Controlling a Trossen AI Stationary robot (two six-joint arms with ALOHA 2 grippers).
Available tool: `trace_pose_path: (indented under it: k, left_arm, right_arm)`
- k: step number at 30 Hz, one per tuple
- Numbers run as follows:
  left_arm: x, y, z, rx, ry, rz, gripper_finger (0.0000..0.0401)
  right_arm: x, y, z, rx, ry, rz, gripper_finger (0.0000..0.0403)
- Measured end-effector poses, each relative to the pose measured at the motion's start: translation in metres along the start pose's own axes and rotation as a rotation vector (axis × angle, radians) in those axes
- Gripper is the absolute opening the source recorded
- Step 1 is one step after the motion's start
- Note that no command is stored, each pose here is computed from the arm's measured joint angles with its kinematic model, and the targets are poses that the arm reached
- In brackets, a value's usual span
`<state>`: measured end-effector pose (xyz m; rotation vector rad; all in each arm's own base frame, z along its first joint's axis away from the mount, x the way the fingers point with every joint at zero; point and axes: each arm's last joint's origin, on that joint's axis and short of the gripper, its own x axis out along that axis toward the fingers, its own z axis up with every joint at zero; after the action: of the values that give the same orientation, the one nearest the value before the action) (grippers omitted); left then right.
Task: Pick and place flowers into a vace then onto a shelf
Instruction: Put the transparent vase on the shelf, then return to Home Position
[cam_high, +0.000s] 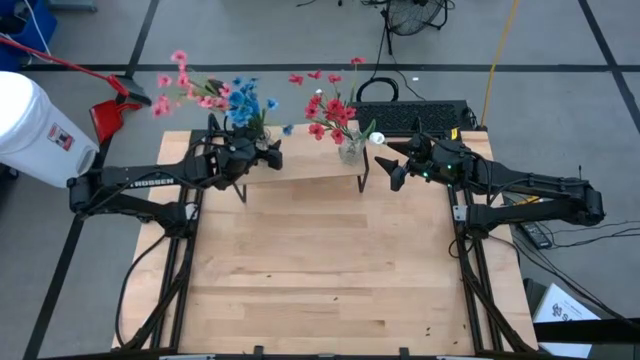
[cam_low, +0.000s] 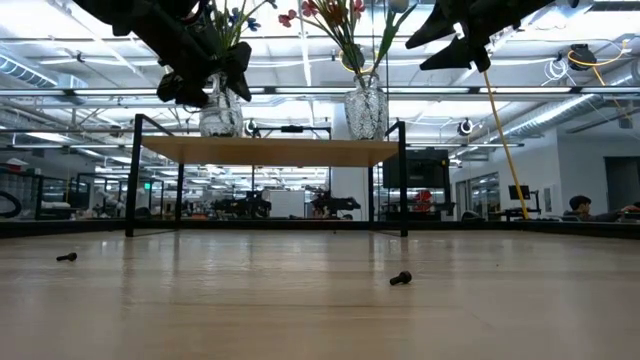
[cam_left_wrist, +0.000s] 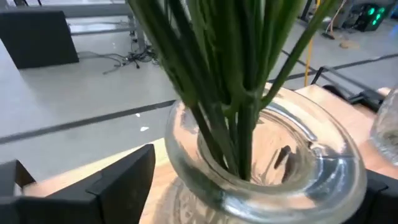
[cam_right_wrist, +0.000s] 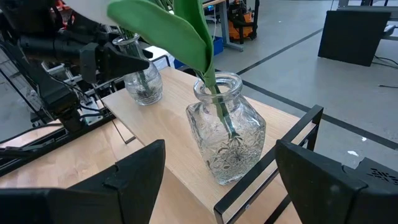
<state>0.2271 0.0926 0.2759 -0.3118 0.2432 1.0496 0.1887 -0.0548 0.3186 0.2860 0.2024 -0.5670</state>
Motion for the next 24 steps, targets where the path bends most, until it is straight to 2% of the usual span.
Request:
trace_pose_path:
  k: [8, 15, 18, 24]
  left_arm:
    - [-0.019, -0.008, 0.004, -0.032, -0.029, -0.094, 0.0386]
    - [-0.044, -0.011, 0.008, -0.063, -0.043, -0.178, 0.0388]
    - [-0.053, -0.013, 0.01, -0.05, -0.066, -0.191, 0.0388]
    - [-0.057, -0.013, 0.007, -0.029, -0.075, -0.146, 0.0388]
  right_arm:
    - [0.0, 0.0, 0.0, 0.0, 0.0, 0.0, 0.0293]
    - [0.0, 0.0, 0.0, -0.006, 0.002, 0.0, 0.0293]
    - [0.0, 0.0, 0.0, -0.026, 0.002, 0.0, 0.0293]
    - [0.0, -0.001, 0.0, -0.035, -0.005, -0.023, 0.0293]
